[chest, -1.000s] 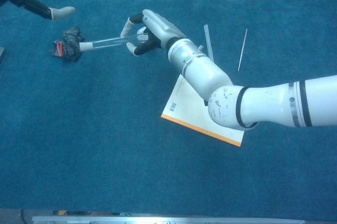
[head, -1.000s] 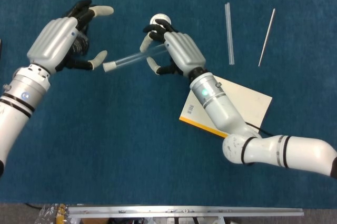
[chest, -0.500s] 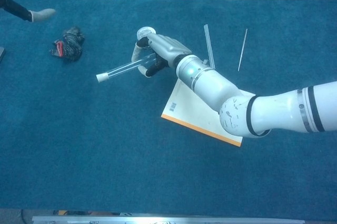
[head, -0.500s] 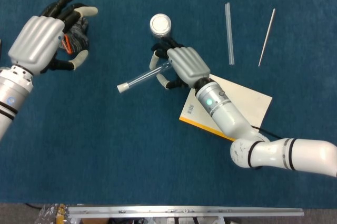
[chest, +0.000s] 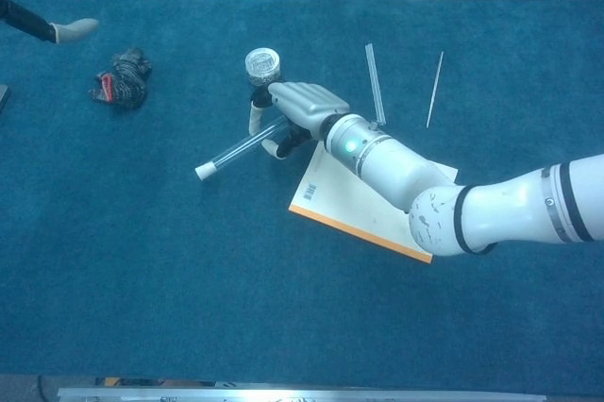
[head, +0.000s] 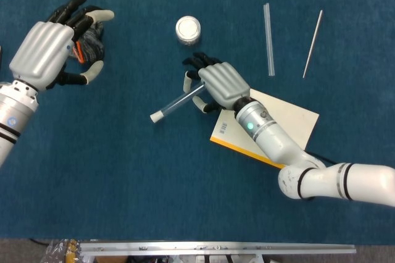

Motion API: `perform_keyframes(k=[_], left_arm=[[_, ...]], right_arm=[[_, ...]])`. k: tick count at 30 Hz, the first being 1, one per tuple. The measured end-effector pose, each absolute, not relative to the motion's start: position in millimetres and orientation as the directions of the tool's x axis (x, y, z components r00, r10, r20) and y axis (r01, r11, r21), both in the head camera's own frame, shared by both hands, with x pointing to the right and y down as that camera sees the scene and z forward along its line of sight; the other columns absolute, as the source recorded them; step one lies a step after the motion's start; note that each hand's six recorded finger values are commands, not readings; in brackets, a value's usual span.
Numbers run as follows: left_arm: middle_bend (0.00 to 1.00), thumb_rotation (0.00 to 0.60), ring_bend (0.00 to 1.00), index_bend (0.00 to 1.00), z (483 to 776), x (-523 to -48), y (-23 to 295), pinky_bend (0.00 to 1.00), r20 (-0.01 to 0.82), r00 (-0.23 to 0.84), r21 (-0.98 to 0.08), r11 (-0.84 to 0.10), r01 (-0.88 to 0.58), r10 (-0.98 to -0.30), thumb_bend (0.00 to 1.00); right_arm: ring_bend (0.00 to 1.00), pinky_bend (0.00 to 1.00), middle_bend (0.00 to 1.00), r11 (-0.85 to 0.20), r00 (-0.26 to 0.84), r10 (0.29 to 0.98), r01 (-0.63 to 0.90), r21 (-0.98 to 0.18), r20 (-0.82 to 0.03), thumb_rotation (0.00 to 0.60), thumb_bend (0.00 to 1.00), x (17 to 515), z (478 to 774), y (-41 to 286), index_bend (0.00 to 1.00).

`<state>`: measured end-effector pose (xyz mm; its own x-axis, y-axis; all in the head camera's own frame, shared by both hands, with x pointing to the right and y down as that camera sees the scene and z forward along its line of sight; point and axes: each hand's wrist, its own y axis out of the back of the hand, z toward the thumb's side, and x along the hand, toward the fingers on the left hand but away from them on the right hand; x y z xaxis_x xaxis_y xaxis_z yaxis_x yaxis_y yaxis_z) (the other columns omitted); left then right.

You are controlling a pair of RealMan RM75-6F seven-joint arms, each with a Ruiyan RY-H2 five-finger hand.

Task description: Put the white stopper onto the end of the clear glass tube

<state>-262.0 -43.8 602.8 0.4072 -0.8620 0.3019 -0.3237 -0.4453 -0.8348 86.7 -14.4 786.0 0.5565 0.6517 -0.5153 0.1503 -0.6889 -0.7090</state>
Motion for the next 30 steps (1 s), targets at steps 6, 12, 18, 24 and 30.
perform_keyframes(k=[6, 12, 18, 24, 30], left_arm=[[0.16, 0.6, 0.0, 0.17, 605.1, -263.3, -44.8, 0.08, 0.302, 0.406, -0.833, -0.446, -0.328, -0.863, 0.34], [0.17, 0.6, 0.0, 0.17, 605.0, -269.3, -44.2, 0.08, 0.3, 0.395, -0.838, -0.438, -0.326, -0.868, 0.34], [0.18, 0.6, 0.0, 0.17, 604.7, -288.6, -42.8, 0.08, 0.274, 0.353, -0.871, -0.387, -0.304, -0.895, 0.34], [0.18, 0.6, 0.0, 0.17, 608.4, -312.2, -37.0, 0.08, 0.244, 0.296, -0.924, -0.314, -0.217, -0.923, 0.34], [0.18, 0.6, 0.0, 0.17, 618.9, -345.9, -22.2, 0.08, 0.234, 0.205, -0.954, -0.265, -0.141, -0.95, 0.34]], right_arm=[[0.0, 0.1, 0.06, -0.692, 0.56, 0.645, 0.138, -0.709, -0.52, 0.6, 0.37, 93.0, 781.2, -17.0, 0.16], [0.0, 0.1, 0.06, -0.673, 0.561, 0.662, 0.155, -0.723, -0.496, 0.6, 0.37, 104.4, 766.6, -23.5, 0.15], [0.0, 0.1, 0.07, -0.602, 0.545, 0.72, 0.18, -0.778, -0.431, 0.6, 0.37, 141.0, 731.6, -38.2, 0.15], [0.0, 0.1, 0.07, -0.487, 0.468, 0.802, 0.153, -0.86, -0.371, 0.6, 0.37, 214.3, 692.3, -48.3, 0.15], [0.0, 0.1, 0.07, -0.388, 0.34, 0.88, 0.106, -0.915, -0.333, 0.6, 0.37, 303.5, 661.3, -38.1, 0.15]])
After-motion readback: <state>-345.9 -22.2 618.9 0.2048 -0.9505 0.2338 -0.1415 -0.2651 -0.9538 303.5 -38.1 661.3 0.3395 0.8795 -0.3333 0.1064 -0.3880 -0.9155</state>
